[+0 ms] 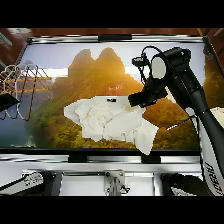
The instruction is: Fold the shirts.
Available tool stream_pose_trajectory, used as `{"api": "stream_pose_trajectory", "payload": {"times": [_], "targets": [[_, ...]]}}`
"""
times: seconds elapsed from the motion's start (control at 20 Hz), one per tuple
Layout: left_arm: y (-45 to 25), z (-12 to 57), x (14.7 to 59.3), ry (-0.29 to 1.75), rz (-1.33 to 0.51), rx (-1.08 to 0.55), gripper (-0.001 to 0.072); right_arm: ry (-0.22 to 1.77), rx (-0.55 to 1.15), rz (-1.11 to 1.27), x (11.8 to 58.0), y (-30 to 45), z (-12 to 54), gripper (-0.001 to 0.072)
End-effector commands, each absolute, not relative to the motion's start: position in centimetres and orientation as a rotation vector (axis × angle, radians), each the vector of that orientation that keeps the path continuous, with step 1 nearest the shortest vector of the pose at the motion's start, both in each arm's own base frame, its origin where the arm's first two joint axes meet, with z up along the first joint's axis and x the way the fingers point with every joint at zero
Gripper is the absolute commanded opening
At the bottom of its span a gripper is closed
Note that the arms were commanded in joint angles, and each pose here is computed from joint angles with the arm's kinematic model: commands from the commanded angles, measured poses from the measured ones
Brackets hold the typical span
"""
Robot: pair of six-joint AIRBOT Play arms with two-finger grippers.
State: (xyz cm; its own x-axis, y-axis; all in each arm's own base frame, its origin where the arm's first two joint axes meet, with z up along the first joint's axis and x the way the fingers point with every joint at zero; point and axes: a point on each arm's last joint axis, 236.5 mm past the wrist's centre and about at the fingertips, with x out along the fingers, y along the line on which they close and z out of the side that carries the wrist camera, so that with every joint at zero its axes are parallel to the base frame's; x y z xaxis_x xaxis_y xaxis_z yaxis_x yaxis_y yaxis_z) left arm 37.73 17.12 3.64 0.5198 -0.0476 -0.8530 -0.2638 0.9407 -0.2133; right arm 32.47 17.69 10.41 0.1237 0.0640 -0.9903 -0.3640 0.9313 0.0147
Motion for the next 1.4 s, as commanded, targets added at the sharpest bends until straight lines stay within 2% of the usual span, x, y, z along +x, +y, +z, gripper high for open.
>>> {"api": "stream_pose_trajectory", "payload": {"times": [0.0,0.15,0.4,0.45,0.65,0.7,1.1,1.2,1.3,1.35], "targets": [[19.0,0.7,38.3,1.048,0.118,-0.283,0.0640,1.419,-0.248,0.307,32.4,17.6,10.4,0.0091],[20.8,-0.9,37.3,1.112,0.156,-0.187,0.0639,1.419,-0.243,0.302,32.5,17.6,10.4,0.0091],[20.2,-4.4,37.1,1.198,0.093,-0.152,0.0637,1.421,-0.235,0.294,32.5,17.6,10.4,0.0091],[20.0,-5.1,37.0,1.218,0.082,-0.150,0.0601,1.421,-0.234,0.293,32.5,17.6,10.4,0.0091],[18.2,-7.5,37.0,1.285,0.008,-0.148,0.0576,1.410,-0.232,0.291,32.7,17.6,10.5,0.0091],[17.5,-8.1,37.0,1.304,-0.020,-0.138,0.0506,1.405,-0.229,0.291,32.8,17.7,10.5,0.0091],[17.5,-9.4,37.4,1.317,-0.016,-0.129,0.0501,1.410,-0.220,0.284,32.7,17.7,10.5,0.0091],[17.5,-9.6,37.4,1.317,-0.015,-0.128,0.0440,1.410,-0.220,0.284,32.7,17.7,10.5,0.0091],[17.6,-9.7,37.4,1.319,-0.014,-0.124,0.0314,1.411,-0.218,0.286,32.7,17.7,10.5,0.0091],[17.7,-9.7,37.5,1.318,-0.013,-0.125,0.0292,1.411,-0.218,0.285,32.7,17.7,10.5,0.0091]]}}
